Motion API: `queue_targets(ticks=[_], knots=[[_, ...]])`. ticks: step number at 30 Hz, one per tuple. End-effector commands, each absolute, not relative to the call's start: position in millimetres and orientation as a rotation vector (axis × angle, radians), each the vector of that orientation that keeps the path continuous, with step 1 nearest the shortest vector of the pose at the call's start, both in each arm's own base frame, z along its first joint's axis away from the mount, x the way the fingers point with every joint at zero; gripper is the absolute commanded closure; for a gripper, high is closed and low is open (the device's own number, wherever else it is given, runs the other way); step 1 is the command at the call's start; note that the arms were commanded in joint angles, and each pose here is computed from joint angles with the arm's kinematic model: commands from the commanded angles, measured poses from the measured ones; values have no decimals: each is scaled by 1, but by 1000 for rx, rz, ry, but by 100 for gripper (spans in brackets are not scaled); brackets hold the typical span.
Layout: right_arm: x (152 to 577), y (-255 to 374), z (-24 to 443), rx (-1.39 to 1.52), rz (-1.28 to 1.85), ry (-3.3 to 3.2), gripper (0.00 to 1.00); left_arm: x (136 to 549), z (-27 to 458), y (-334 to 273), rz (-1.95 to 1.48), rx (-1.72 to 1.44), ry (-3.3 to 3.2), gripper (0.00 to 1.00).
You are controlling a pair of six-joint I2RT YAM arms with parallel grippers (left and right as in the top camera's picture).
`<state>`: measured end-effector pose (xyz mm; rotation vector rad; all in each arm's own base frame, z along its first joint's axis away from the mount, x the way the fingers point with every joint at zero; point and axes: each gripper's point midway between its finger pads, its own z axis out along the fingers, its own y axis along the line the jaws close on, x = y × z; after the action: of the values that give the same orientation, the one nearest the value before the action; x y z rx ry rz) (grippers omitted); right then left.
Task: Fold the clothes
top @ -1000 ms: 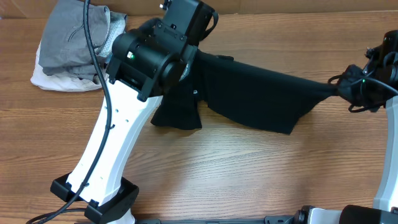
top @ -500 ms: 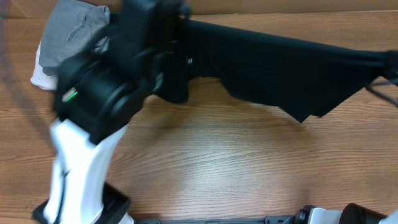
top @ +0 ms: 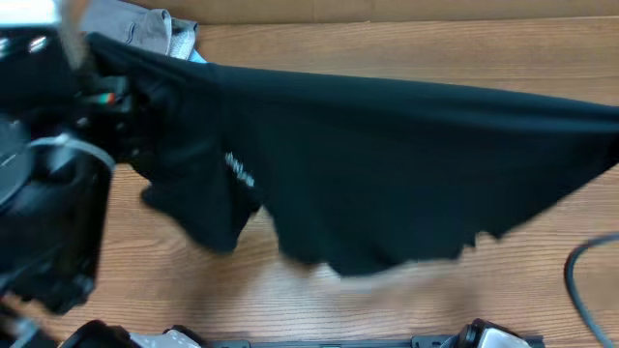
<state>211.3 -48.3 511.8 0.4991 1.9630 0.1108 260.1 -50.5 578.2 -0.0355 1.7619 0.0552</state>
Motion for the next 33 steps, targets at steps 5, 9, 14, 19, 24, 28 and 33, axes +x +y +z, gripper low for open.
queue_targets(ticks=[5,9,14,19,24,28,33], knots=[[265,-78,463,548,79,2155,96,323,536,-76,245,26,1887,96],[313,-90,433,512,124,2258,96,373,503,-87,286,46,1968,96],[389,-97,418,430,193,2226,96,444,484,-93,204,82,1958,96],[449,-94,441,326,261,2054,96,490,523,-81,108,-3,1754,96],[464,-97,468,270,230,1937,96,494,555,-74,123,16,1628,96],[469,-98,439,296,248,2026,96,501,512,-82,132,90,1773,96],[477,-94,362,307,284,2270,96,512,408,-97,134,218,2101,96]])
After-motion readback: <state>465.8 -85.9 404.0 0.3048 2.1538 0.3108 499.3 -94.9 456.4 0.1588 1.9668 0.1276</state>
